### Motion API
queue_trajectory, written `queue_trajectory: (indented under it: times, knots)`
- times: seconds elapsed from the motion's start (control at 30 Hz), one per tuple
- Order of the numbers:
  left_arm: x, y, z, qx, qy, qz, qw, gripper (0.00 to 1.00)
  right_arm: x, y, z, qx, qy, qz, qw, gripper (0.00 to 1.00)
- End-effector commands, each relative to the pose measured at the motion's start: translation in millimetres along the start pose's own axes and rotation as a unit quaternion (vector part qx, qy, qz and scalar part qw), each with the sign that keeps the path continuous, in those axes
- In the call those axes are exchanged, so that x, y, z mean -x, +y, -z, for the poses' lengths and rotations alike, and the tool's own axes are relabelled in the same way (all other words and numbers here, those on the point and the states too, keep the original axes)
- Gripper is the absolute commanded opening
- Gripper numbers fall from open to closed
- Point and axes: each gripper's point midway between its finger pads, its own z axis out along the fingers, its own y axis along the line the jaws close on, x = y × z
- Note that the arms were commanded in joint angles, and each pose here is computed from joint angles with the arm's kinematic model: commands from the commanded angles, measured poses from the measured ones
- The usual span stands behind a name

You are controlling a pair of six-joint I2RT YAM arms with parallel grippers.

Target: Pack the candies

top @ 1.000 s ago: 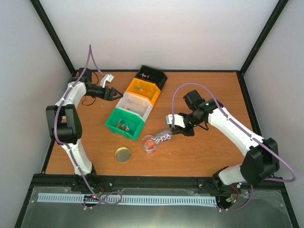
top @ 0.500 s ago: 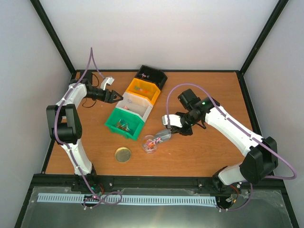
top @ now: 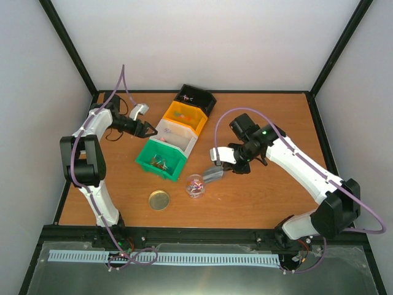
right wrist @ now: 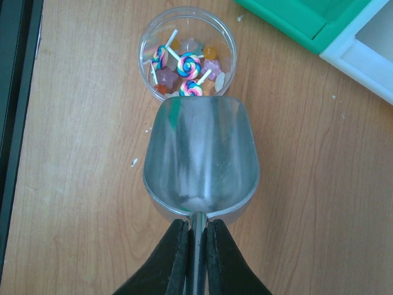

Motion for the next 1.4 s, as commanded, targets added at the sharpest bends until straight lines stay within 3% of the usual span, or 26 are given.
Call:
queue_trajectory:
  times: [0.0, 0.27, 0.5, 0.83, 1.23, 1.37]
  knots:
    - [-8.9, -12.2, 17.3, 0.017, 0.022, -0.041, 0.999, 0.85, 8.1, -2.7, 17.9, -0.036, -0.012, 0.015, 0.999, 0.03]
    - [-33.8, -24.3, 15.9, -0.007, 0.058, -0.023, 0.998, 0.85, 25.6, -32.2, 27.1, -0.085, -0.079, -0.016, 0.993, 0.03]
    - [-31.8, -19.9, 16.5, 0.016, 0.046, 0.012, 0.999, 0.80, 61.6, -79.7, 20.5, -0.117, -0.132, -0.093, 0.980, 0.03]
    - [-74.8, -4.0, 10.0, 0.059, 0.106, 0.028, 0.992, 0.71, 81.2, -96.1, -33.3, -0.076, -0.079, -0.113, 0.987, 0.03]
    - [-103.0, -22.9, -2.0, 0.055, 0.105, 0.058, 0.991, 0.44, 102.4, -96.6, -79.5, -0.030, -0.045, -0.070, 0.996, 0.03]
    - [-108.4, -36.4, -18.7, 0.037, 0.111, 0.066, 0.991, 0.41, 96.0, -87.5, -90.6, -0.023, -0.006, -0.047, 0.999, 0.03]
